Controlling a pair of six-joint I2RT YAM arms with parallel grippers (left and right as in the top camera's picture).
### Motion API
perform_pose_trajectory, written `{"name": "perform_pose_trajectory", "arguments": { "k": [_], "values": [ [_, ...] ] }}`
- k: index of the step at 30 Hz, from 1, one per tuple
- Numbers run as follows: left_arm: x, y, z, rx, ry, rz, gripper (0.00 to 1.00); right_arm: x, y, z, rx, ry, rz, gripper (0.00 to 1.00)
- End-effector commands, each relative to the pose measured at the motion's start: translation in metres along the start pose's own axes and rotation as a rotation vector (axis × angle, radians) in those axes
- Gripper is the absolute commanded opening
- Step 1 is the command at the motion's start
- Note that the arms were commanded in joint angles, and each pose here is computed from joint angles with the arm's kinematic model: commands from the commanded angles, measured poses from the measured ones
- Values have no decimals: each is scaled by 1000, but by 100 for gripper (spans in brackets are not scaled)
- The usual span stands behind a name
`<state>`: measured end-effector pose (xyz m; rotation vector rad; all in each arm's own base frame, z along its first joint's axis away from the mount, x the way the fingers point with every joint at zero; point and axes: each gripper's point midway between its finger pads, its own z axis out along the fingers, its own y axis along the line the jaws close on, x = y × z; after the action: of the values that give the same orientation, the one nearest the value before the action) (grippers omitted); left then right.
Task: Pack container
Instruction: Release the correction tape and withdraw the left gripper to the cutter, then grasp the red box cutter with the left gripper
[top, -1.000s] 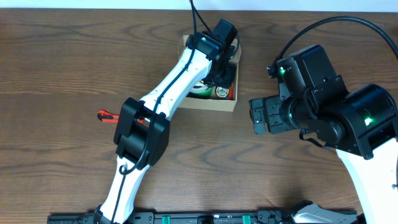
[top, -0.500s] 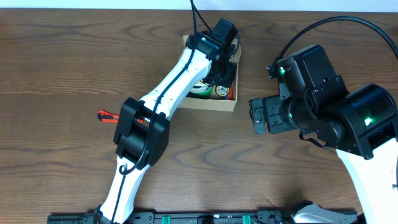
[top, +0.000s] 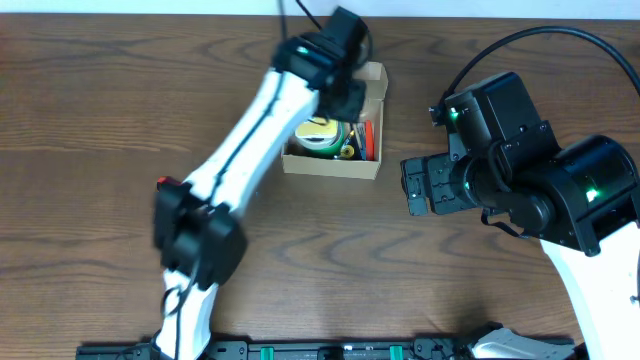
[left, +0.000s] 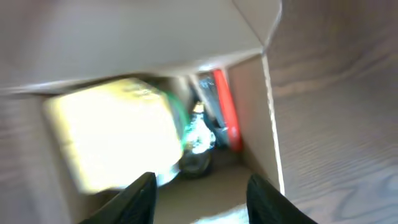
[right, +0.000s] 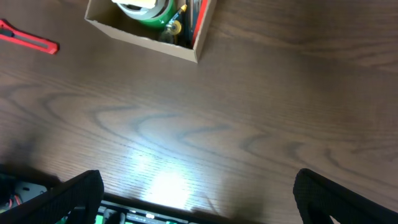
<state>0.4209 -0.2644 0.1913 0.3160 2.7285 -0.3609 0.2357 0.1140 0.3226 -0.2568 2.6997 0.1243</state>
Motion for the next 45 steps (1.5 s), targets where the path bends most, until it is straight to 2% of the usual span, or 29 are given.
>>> {"name": "perform_pose_trajectory", "arguments": {
  "k": [1, 4, 6, 8, 9, 15, 18, 19, 20, 22, 30, 34, 39, 45],
  "values": [
    [-18, 53, -84, -163, -176, -147, 48, -1, -3, 0, 6, -3, -8, 99],
    [-3, 104, -130, -264, -206, -340, 50, -1, -3, 0, 6, -3, -8, 99],
    [12, 135, -150, -303, -195, -473, 48, -1, -3, 0, 6, -3, -8, 99],
    [27, 163, -163, -343, -181, -588, 33, -1, -3, 0, 6, -3, -8, 99],
    [35, 177, -168, -362, -175, -640, 28, -1, -3, 0, 6, -3, -8, 99],
    [87, 235, -178, -459, -182, -822, 31, -1, -3, 0, 6, -3, -8, 99],
    [119, 249, -164, -464, -192, -877, 41, -1, -3, 0, 6, -3, -8, 99],
    [129, 252, -157, -466, -198, -900, 45, -1, -3, 0, 6, -3, -8, 99],
    [141, 255, -145, -467, -202, -931, 56, -1, -3, 0, 6, -3, -8, 99],
    [160, 257, -122, -465, -192, -988, 63, -1, -3, 0, 6, -3, -8, 99],
    [209, 263, -31, -441, -82, -1223, 75, -1, -3, 0, 6, -3, -8, 99],
    [219, 268, -6, -482, -6, -1298, 88, -1, -3, 0, 6, -3, -8, 99],
    [217, 269, 25, -459, 74, -1314, 89, -1, -3, 0, 6, -3, -8, 99],
    [205, 274, 38, -449, 82, -1345, 88, -1, -3, 0, 6, -3, -8, 99]
  ]
}}
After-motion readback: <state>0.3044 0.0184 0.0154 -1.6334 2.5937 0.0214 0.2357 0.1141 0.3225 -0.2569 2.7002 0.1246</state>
